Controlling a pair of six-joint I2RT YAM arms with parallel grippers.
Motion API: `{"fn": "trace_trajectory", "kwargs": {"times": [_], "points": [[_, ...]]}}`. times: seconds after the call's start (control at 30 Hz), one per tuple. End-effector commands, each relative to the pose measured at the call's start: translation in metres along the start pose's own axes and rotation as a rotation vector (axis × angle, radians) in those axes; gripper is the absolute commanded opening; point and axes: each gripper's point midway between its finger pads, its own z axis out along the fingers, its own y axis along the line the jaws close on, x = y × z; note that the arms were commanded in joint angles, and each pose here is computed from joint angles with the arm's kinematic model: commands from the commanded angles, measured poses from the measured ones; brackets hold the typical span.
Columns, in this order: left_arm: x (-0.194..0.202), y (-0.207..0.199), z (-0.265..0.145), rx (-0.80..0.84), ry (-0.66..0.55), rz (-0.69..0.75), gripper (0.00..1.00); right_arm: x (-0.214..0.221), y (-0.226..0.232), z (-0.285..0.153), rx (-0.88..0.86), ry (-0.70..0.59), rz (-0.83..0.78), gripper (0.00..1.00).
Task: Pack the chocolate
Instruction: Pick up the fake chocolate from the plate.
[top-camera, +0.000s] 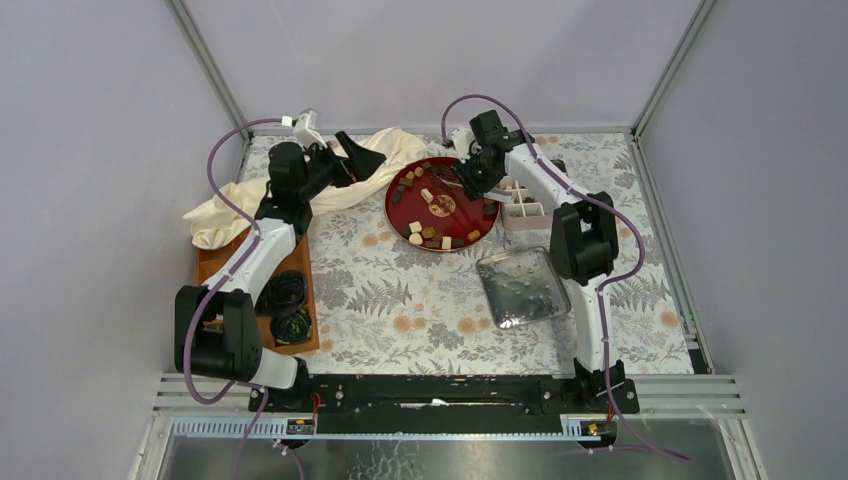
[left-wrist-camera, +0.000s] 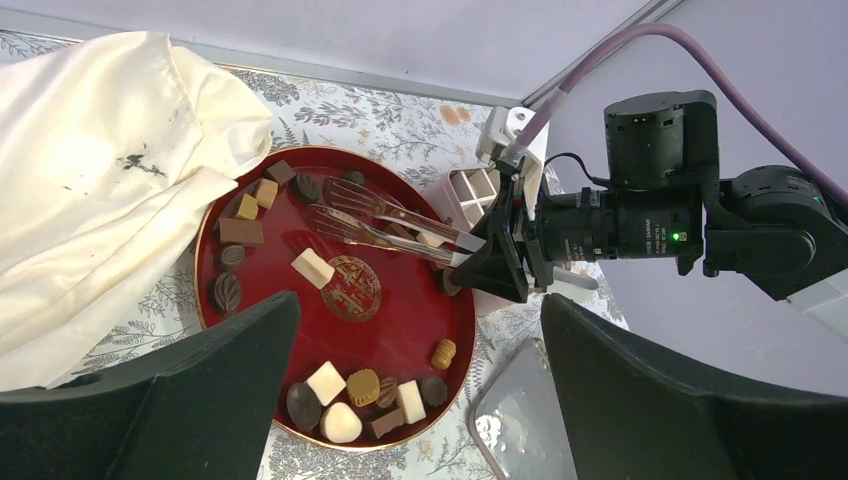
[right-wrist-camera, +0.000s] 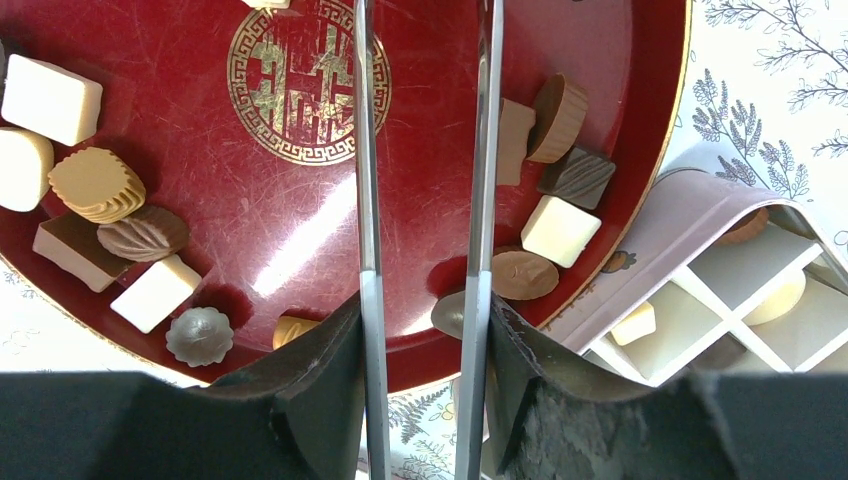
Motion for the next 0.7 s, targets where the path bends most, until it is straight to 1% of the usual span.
{"fn": "trace_trajectory", "kwargs": {"times": [0.0,0.17,0.5,0.67], "points": [[-0.007,-0.004,0.003,0.036,-0.029,0.009,0.99,-0.032,-0.006,-0.027,0.034,-0.107,0.006,0.48],[-0.004,0.001,0.004,0.022,-0.018,0.001,0.99,-0.028,-0.003,-0.008,0.008,-0.09,0.035,0.48],[-0.004,0.001,0.005,0.02,-0.014,-0.002,0.99,-0.025,-0.005,0.007,0.024,-0.088,0.061,0.46],[-0.004,0.002,0.005,0.017,-0.014,-0.004,0.99,-0.026,-0.005,0.01,0.029,-0.092,0.069,0.37]]}}
